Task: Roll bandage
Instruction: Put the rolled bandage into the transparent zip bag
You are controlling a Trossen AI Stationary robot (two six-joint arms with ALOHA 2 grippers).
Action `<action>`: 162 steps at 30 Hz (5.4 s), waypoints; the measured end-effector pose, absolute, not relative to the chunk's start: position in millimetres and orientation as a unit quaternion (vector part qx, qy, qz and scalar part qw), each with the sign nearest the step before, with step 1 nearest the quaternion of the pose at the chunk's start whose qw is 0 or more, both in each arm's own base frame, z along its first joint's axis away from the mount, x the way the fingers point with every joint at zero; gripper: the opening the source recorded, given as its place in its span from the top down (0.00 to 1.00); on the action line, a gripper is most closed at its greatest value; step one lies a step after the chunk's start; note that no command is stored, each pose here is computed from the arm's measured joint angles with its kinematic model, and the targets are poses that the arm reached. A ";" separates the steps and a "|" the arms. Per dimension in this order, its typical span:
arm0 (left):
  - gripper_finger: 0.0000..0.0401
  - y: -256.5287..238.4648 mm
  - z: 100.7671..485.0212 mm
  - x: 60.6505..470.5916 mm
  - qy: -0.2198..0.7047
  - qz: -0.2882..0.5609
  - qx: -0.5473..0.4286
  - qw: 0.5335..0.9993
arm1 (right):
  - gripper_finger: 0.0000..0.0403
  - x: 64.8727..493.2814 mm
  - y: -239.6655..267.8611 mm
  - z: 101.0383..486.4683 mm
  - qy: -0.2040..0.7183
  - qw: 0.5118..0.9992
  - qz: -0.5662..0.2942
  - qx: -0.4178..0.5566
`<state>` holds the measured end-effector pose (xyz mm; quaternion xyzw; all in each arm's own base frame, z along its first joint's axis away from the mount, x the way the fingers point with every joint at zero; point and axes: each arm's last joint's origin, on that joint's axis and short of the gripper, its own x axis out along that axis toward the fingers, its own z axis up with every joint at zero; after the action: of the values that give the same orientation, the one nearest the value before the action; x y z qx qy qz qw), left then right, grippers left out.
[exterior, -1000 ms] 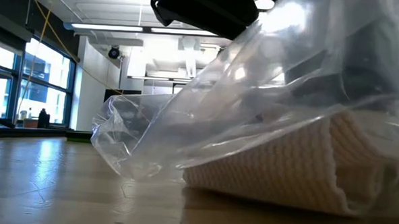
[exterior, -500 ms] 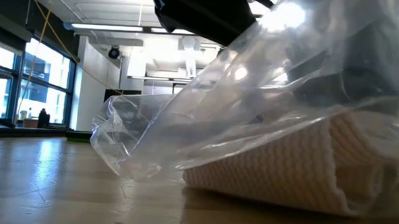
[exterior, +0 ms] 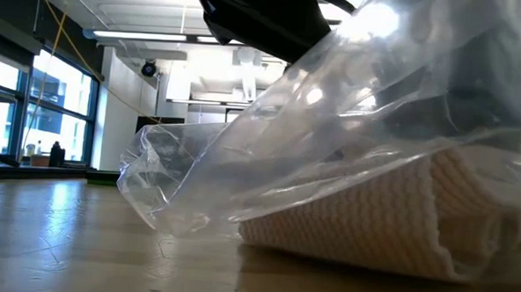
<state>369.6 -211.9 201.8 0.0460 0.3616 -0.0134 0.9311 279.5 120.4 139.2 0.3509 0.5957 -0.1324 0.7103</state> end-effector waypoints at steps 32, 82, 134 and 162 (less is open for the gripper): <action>0.67 -208.3 200.9 370.4 0.369 -0.019 0.064 0.927 | 0.53 268.0 115.5 152.5 0.614 0.708 -0.130 0.324; 0.67 -194.4 198.7 355.1 0.462 -0.030 0.090 0.882 | 0.53 255.8 245.6 141.9 0.487 0.691 -0.118 0.522; 0.67 -126.8 201.5 264.2 0.476 0.099 0.017 0.874 | 0.53 296.3 124.5 149.0 0.422 0.607 -0.348 0.576; 0.67 -98.9 144.0 276.6 0.620 0.170 -0.058 0.764 | 0.53 327.3 72.2 112.7 0.420 0.646 -0.244 0.589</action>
<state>276.6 -98.9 144.0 -0.0581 0.6198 0.1703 0.7639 327.3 72.2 112.7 0.5888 0.4204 -0.2441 0.6458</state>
